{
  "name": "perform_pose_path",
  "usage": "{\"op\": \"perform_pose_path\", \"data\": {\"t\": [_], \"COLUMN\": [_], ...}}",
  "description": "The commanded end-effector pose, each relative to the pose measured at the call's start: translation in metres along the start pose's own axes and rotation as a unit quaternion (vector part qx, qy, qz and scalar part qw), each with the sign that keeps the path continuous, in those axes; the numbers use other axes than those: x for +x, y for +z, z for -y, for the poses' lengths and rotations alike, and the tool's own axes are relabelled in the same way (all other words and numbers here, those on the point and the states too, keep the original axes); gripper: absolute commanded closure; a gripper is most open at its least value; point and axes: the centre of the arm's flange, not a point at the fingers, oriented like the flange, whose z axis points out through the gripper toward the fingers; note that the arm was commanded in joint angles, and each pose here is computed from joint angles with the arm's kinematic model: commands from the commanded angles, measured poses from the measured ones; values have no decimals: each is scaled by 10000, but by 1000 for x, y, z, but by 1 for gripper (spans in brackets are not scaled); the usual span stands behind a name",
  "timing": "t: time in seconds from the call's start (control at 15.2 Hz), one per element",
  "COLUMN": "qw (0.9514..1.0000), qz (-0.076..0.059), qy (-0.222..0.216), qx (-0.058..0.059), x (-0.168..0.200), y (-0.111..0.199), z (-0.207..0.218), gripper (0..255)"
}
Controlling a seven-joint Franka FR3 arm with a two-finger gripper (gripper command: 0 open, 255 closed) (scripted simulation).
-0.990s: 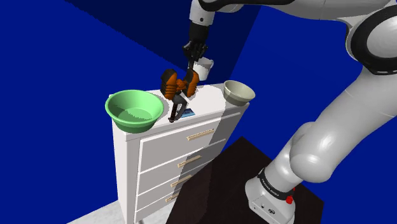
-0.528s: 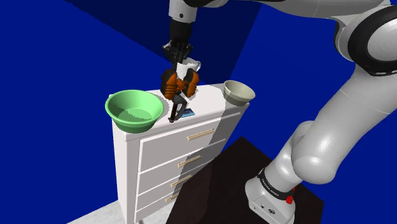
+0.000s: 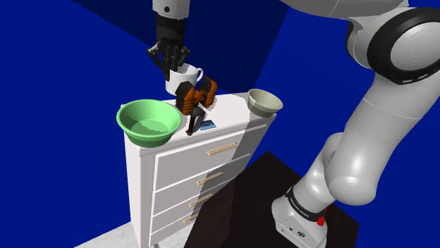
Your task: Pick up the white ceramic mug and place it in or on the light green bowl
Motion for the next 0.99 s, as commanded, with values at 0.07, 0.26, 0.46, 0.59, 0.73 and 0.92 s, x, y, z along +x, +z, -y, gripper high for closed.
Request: {"op": "perform_pose_path", "data": {"t": [0.07, 0.26, 0.46, 0.59, 0.73, 0.92], "qw": [10000, 10000, 10000, 10000, 10000, 10000], "qz": [-1, -1, -1, -1, -1, -1], "qy": [8, 8, 7, 8, 8, 8], "qx": [2, 2, 2, 2, 2, 2], "x": [2, 2, 3, 3, 4, 5], "y": [-7, -11, 5, 15, 26, 42], "z": [39, 82, 83, 83, 84, 84], "gripper": [255, 255, 255, 255, 255, 255]}}
